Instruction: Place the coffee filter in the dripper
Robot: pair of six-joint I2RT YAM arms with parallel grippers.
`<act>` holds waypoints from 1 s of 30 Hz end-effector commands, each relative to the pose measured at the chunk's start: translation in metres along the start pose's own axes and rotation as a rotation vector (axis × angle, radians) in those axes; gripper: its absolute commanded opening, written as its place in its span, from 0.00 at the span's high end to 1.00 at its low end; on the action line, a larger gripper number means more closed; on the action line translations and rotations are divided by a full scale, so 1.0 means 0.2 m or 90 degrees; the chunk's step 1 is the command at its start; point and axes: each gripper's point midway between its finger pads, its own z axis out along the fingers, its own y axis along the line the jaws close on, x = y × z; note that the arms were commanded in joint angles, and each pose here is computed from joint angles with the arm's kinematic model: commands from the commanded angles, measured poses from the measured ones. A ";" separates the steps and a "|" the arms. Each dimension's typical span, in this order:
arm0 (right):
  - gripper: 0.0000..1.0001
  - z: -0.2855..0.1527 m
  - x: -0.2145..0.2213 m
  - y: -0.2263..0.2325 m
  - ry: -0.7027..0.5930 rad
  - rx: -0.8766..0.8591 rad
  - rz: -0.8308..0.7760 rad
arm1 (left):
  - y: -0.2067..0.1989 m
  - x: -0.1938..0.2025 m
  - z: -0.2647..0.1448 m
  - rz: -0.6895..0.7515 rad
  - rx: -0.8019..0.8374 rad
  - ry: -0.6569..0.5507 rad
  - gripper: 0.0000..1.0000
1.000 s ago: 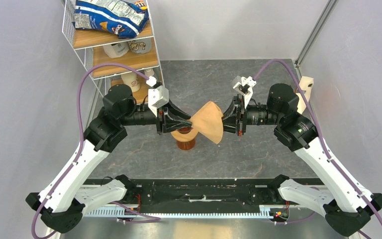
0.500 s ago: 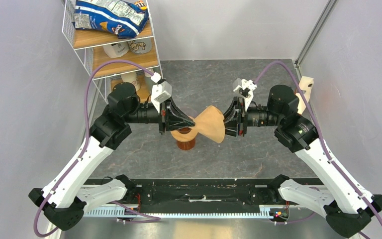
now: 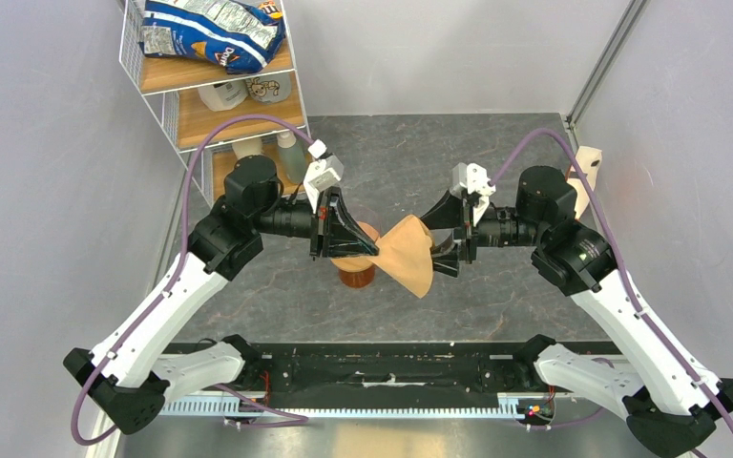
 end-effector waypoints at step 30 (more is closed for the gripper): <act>0.20 0.03 0.01 0.08 0.031 -0.045 -0.208 | -0.08 0.12 0.09 -0.118 0.063 0.096 0.98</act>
